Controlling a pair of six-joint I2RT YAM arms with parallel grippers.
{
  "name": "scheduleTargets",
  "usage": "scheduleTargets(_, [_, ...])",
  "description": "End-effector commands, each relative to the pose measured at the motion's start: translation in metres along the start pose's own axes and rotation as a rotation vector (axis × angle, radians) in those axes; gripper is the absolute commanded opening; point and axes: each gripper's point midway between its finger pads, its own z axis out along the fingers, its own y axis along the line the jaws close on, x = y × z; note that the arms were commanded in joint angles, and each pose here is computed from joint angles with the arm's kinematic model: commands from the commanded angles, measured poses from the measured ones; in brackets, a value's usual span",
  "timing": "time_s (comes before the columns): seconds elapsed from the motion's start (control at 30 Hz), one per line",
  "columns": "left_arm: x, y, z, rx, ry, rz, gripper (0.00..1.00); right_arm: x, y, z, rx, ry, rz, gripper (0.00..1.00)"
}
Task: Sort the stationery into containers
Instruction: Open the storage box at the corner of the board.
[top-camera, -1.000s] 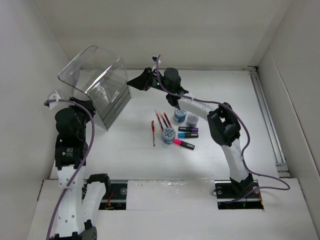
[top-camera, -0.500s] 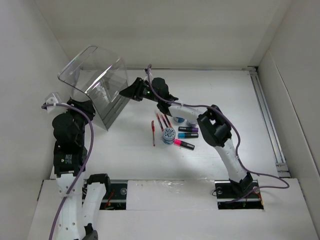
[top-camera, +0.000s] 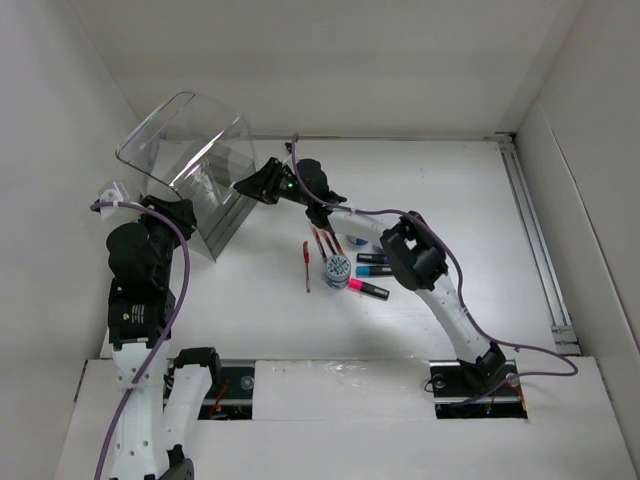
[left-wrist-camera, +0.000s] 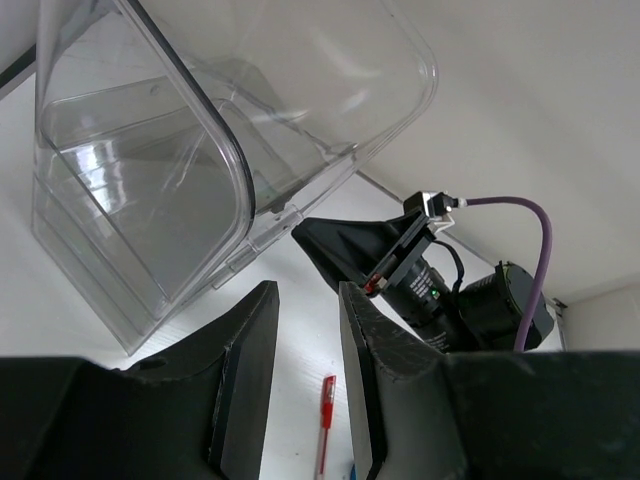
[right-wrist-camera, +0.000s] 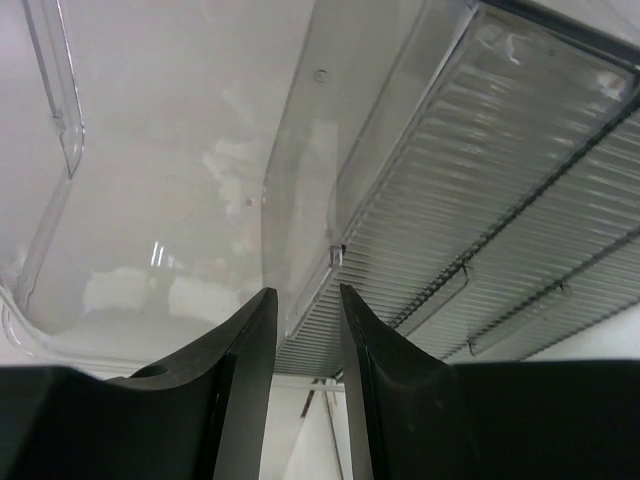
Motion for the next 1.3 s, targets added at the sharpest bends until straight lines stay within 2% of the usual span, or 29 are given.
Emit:
scheduleTargets(0.0, [-0.009, -0.012, 0.0, 0.052, -0.031, 0.012, 0.28, -0.002, 0.024, 0.009, -0.08, -0.009, -0.007, 0.37])
scheduleTargets(0.3, [-0.007, -0.011, 0.001, 0.052, -0.031, 0.012, 0.28, 0.0, 0.024, 0.012, -0.095, 0.006, 0.006, 0.34])
scheduleTargets(0.63, [-0.005, -0.009, 0.001, 0.047, -0.024, 0.012, 0.28, 0.003, 0.025, 0.013, -0.126, 0.019, 0.004, 0.15])
scheduleTargets(0.73, [-0.007, -0.01, -0.002, 0.052, -0.031, 0.012, 0.28, 0.007, 0.039, 0.011, -0.157, 0.028, -0.008, 0.09])
scheduleTargets(0.77, [-0.007, -0.01, -0.002, 0.052, -0.031, 0.012, 0.28, 0.013, 0.029, 0.009, -0.145, 0.045, -0.001, 0.07])
scheduleTargets(0.8, [-0.005, -0.009, -0.002, 0.047, -0.024, 0.012, 0.28, 0.008, 0.049, 0.004, -0.189, 0.031, -0.013, 0.06])
scheduleTargets(0.9, [-0.011, -0.011, -0.005, 0.049, -0.044, 0.011, 0.28, 0.007, 0.069, -0.009, -0.234, 0.016, -0.033, 0.03])
scheduleTargets(1.27, [-0.036, -0.028, -0.027, 0.085, -0.082, 0.009, 0.29, 0.0, 0.145, -0.045, -0.355, 0.017, -0.092, 0.03])
